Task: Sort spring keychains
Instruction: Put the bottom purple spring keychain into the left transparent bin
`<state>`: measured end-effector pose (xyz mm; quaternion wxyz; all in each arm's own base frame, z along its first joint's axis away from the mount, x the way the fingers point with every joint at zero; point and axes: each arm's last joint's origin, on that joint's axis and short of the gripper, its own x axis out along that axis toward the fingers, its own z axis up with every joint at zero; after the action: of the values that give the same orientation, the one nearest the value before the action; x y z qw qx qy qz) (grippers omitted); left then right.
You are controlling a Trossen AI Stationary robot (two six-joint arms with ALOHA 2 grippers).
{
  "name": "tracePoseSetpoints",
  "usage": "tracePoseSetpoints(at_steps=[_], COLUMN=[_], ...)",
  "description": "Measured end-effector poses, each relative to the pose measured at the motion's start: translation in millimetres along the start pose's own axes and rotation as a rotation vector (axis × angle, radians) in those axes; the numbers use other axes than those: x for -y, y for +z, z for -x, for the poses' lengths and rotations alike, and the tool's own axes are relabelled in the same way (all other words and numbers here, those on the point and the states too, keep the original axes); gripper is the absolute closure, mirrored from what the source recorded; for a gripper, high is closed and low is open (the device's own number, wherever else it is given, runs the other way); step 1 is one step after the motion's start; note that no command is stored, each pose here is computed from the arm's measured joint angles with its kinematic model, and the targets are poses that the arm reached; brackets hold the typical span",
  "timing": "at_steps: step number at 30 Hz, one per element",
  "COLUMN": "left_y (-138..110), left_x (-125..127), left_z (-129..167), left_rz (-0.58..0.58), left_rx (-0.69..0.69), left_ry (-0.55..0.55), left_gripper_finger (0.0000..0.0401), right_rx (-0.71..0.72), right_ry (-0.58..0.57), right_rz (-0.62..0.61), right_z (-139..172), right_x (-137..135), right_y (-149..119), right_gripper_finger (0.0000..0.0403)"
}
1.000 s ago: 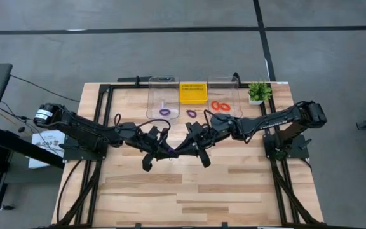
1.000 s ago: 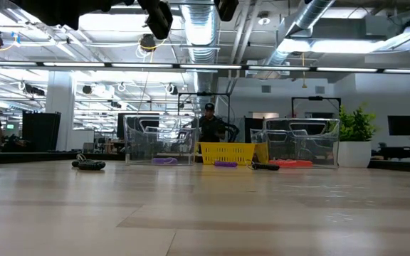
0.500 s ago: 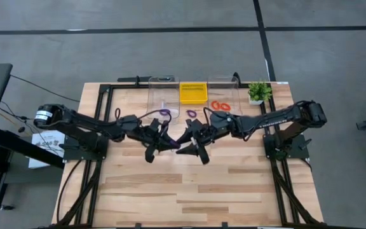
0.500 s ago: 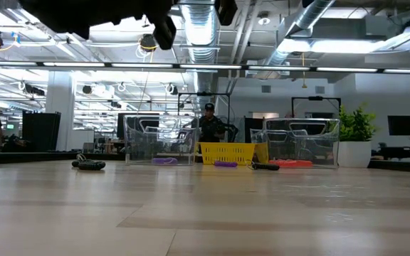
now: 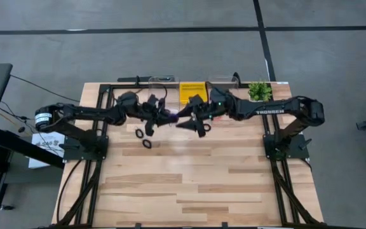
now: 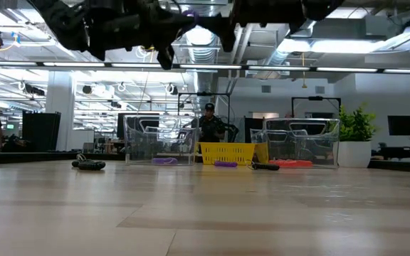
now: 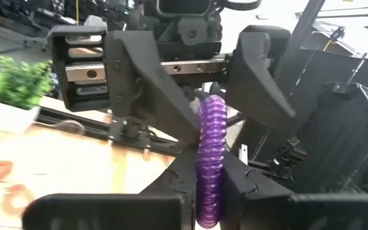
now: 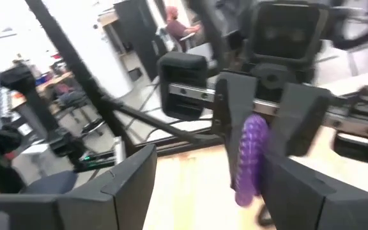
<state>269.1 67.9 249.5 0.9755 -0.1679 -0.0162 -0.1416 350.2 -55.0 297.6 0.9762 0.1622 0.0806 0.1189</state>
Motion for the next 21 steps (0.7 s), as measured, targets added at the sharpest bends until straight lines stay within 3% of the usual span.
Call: tracePoseSetpoints(at_steps=[9,16,21], left_y=[16,28,20], left_x=[-38,-69,-89], left_z=[30,61,81], left_rz=[-0.032,-0.108,-0.084], left_rx=[0.041,0.114,0.015], left_ry=[0.12,0.412,0.601], left_gripper_finger=[0.0361,0.0364,0.0361], right_rx=[0.007,-0.019,-0.068], right_ry=[-0.22,-0.396,-0.48], right_rz=[-0.049,-0.083,-0.099], right_z=[22,29,30], right_x=[44,58,59], right_y=[5,1,-6], right_gripper_finger=[0.0154,0.0154,0.0154])
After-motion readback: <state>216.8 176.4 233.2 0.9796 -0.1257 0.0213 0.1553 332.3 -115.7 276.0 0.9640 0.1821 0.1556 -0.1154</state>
